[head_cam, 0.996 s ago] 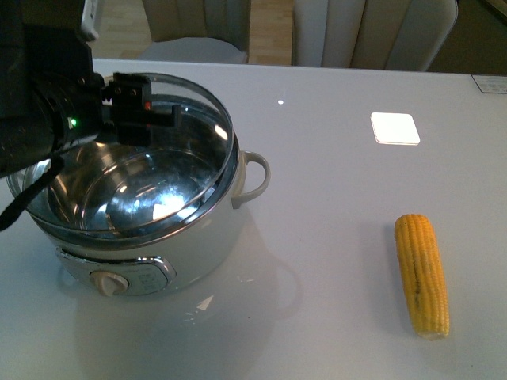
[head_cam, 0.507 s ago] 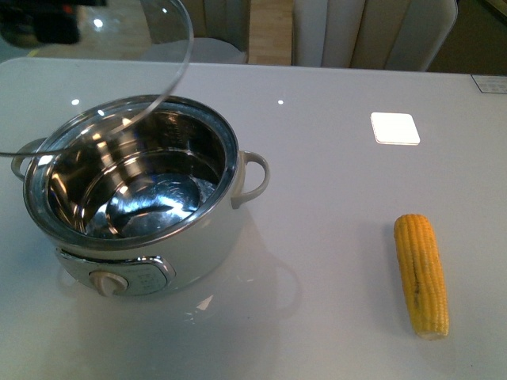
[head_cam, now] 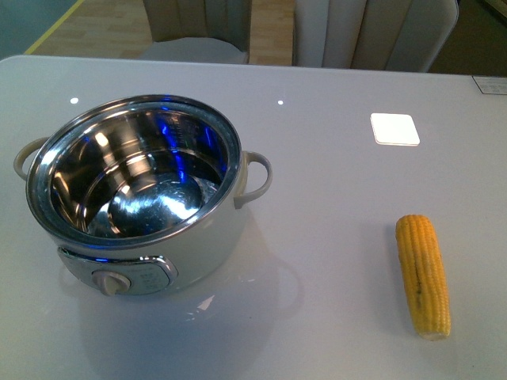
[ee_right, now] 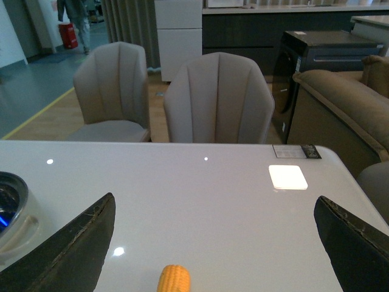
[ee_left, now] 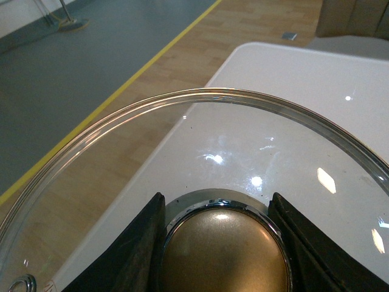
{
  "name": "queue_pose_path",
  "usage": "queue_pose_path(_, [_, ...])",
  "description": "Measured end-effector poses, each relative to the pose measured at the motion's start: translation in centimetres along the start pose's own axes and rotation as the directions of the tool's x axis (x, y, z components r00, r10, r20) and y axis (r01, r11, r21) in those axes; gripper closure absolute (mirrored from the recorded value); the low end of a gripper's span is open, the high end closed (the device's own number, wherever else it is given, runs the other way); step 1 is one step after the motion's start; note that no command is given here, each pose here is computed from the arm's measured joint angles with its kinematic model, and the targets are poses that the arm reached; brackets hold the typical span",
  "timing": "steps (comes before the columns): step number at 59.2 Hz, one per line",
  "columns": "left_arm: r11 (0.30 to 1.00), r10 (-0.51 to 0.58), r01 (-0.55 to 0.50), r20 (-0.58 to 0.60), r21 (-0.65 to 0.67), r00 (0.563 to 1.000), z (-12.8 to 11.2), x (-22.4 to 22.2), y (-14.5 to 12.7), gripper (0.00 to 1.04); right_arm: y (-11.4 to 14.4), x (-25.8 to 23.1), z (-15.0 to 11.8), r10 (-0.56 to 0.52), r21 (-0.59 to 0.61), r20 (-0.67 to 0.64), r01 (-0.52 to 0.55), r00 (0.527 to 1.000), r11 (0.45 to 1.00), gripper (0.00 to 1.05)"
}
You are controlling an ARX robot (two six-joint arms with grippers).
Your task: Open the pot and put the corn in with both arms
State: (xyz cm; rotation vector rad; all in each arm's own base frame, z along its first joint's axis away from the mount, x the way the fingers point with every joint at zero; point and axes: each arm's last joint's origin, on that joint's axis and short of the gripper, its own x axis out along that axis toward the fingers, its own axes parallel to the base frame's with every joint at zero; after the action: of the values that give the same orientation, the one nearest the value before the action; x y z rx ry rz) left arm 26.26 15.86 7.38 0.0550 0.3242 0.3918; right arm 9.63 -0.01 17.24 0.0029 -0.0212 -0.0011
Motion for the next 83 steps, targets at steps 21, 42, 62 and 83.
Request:
queue_pose_path(21, [0.997, -0.024, 0.019, -0.075, -0.071, 0.997, -4.8, 3.3, -0.5, 0.60, 0.0, 0.0, 0.0, 0.000, 0.000, 0.000, 0.000, 1.000, 1.000, 0.09])
queue_pose_path(42, [0.993, -0.085, 0.078, -0.082, -0.086, 0.993, -7.1, 6.5, -2.4, 0.60, 0.0, 0.0, 0.0, 0.000, 0.000, 0.000, 0.000, 1.000, 1.000, 0.09])
queue_pose_path(62, [0.991, -0.119, 0.112, -0.098, -0.078, 0.988, -8.8, 8.3, -3.8, 0.60, 0.0, 0.0, 0.0, 0.000, 0.000, 0.000, 0.000, 1.000, 1.000, 0.09])
queue_pose_path(83, [0.991, -0.126, 0.118, -0.127, -0.065, 0.984, -10.1, 8.5, -4.1, 0.60, 0.0, 0.0, 0.0, 0.000, 0.000, 0.000, 0.000, 1.000, 1.000, 0.09])
